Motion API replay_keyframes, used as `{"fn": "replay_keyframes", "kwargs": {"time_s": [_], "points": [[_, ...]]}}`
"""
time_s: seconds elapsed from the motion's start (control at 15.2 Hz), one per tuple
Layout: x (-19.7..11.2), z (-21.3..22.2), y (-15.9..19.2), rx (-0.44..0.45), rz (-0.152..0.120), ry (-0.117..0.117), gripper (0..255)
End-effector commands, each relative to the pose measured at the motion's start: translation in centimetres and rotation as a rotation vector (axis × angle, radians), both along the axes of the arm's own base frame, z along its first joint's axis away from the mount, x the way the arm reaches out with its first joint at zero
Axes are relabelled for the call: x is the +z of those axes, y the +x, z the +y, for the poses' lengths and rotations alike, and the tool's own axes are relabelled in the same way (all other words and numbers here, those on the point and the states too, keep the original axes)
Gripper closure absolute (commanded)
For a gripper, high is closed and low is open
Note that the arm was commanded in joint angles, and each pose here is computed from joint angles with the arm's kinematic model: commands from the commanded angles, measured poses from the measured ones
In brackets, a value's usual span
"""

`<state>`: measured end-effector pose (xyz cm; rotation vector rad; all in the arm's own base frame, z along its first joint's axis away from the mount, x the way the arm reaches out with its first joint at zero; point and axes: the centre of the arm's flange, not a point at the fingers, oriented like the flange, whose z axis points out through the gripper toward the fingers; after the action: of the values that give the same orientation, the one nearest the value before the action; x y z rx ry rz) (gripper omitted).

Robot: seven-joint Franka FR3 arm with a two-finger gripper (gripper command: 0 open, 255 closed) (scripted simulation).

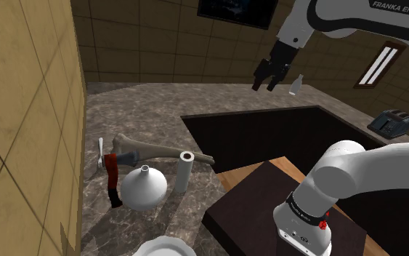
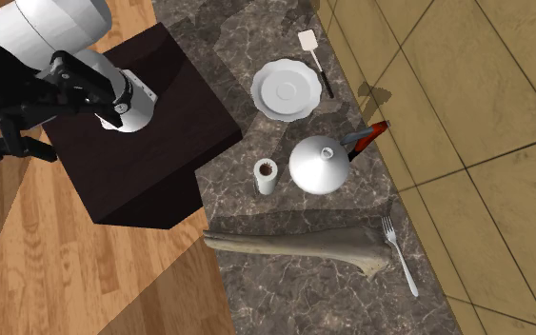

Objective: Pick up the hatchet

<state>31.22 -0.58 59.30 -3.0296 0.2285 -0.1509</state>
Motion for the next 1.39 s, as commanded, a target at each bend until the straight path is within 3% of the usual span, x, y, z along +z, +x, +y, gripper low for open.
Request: {"fn": "replay_keyframes", "kwargs": {"time_s": [0.0,1.32], "points": [[0.0,0.0,0.0,0.000,0.000,0.000,0],[-9.8,23.6,5.6,-0.371,0.117,0.052,0]]}}
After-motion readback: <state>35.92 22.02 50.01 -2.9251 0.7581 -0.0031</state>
